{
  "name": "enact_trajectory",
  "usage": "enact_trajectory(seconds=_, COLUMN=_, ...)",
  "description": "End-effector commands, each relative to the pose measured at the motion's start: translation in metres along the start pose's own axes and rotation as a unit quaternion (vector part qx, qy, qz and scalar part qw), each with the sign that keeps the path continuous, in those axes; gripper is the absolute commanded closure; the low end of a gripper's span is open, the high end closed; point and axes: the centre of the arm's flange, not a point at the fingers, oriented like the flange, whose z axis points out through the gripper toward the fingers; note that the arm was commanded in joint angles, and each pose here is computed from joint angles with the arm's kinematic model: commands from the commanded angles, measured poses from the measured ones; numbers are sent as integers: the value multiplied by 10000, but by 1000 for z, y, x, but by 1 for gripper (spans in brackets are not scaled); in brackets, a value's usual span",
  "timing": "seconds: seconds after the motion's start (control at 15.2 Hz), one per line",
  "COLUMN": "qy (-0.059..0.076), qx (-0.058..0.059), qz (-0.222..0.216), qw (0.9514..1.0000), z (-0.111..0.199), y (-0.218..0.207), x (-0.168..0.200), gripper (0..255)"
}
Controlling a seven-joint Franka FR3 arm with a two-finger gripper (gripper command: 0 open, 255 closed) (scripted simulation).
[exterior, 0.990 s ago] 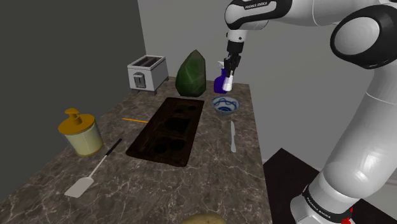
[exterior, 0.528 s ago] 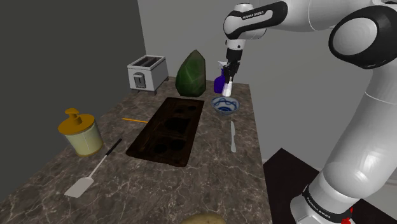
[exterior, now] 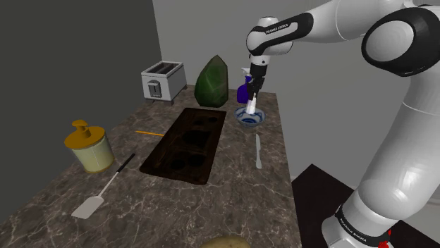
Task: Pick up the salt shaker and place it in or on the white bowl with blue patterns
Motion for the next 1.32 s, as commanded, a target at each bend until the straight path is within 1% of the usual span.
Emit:
enact_trajectory(seconds=0.0, qy=3, qx=-2, qz=0, qw=10000, z=13, y=0, x=0, gripper=255)
enact_trajectory(seconds=0.53, qy=3, qx=-2, qz=0, qw=10000, z=13, y=0, x=0, gripper=255)
enact_trajectory(seconds=0.59, qy=3, qx=-2, qz=0, qw=10000, z=13, y=0, x=0, gripper=0)
enact_trajectory(seconds=0.92, qy=3, qx=-2, qz=0, qw=10000, z=13, y=0, x=0, gripper=0)
enact_trajectory(seconds=1.19, qy=3, qx=-2, qz=0, qw=10000, z=-37, y=0, x=0, gripper=0)
enact_trajectory(seconds=1.25, qy=3, qx=-2, qz=0, qw=10000, z=-37, y=0, x=0, gripper=0)
